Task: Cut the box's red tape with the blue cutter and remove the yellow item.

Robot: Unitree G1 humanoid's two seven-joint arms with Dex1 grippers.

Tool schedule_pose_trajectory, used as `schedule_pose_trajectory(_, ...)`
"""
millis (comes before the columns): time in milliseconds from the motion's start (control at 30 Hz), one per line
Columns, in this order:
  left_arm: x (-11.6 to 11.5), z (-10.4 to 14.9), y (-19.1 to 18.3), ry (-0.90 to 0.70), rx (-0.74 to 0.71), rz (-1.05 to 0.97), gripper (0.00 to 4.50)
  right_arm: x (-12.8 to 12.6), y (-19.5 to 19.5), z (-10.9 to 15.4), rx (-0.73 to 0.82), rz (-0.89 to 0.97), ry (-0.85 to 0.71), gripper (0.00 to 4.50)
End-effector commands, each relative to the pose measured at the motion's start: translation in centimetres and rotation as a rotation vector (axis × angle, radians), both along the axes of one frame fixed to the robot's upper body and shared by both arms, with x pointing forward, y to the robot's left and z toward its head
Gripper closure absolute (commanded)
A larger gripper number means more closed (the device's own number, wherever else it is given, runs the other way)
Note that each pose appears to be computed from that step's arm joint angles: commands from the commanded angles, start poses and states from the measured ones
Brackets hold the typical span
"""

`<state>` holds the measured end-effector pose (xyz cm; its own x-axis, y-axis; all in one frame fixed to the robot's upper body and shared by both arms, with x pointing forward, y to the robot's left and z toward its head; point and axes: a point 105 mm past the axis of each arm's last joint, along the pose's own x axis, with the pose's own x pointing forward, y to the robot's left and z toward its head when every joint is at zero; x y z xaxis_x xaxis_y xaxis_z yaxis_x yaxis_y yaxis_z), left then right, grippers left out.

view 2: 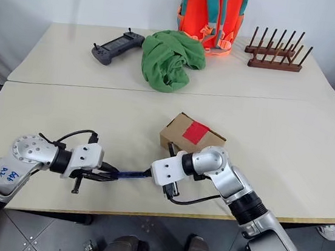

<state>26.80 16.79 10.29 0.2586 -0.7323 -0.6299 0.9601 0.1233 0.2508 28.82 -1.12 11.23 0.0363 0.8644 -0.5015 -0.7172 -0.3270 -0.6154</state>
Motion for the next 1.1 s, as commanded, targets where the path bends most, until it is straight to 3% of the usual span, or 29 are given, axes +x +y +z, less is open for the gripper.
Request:
schedule_pose_trajectory(33,-0.6,-1.8,0.4,0.061,0.034,0.025,4.09,-0.1,0.5,-0.3,-0.007,0.022,-0.010,4.49)
schedule_pose_trajectory(733,-0.9,-1.9,0.3,0.057,0.032,0.018,4.09,-0.7,4.4,-1.2,0.017,0.103,-0.008,4.49)
schedule_pose_trajectory(1100,-1.3,-2.0,0.4,0.053,0.036,0.019,4.09,-0.4,4.0,-0.4,0.034,0.101,-0.041,4.49)
